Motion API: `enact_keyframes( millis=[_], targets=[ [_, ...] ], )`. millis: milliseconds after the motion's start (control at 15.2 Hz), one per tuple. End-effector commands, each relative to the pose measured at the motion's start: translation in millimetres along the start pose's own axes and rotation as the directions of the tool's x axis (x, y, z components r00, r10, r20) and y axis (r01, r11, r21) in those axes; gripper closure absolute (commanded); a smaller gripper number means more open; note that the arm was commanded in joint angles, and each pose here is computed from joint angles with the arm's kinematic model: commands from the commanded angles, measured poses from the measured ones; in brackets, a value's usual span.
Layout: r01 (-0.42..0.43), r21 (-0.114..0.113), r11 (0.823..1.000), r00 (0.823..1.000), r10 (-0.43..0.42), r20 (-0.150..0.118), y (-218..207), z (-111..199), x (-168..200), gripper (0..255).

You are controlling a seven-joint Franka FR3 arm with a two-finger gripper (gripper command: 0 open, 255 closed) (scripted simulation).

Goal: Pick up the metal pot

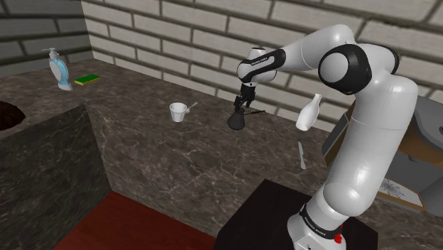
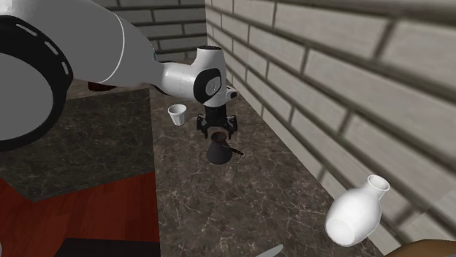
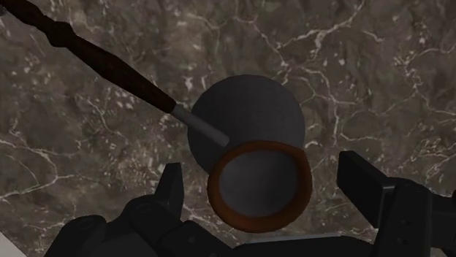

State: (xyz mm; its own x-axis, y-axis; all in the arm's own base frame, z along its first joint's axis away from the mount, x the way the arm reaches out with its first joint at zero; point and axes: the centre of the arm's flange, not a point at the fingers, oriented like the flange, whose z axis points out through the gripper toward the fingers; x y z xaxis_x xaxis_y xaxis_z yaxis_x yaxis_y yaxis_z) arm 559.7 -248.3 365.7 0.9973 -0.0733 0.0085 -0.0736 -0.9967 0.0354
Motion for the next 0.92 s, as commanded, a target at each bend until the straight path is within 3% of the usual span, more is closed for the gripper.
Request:
enact_keyframes(
  millis=[0, 264, 330, 858],
  targets=[
    [0.0, 0.0, 1.0, 1.0, 0.0, -0.001, -0.3, 10.3, 0.0, 0],
    [0.0, 0.0, 1.0, 1.0, 0.0, -0.001, -0.8, 23.9, -0.2, 0],
    [0.0, 0.0, 1.0, 1.0, 0.0, -0.001, -0.7, 23.2, -0.3, 255],
    [0.0, 0.0, 1.0, 1.0, 0.0, -0.001, -0.3, 22.8, -0.5, 255]
  ],
)
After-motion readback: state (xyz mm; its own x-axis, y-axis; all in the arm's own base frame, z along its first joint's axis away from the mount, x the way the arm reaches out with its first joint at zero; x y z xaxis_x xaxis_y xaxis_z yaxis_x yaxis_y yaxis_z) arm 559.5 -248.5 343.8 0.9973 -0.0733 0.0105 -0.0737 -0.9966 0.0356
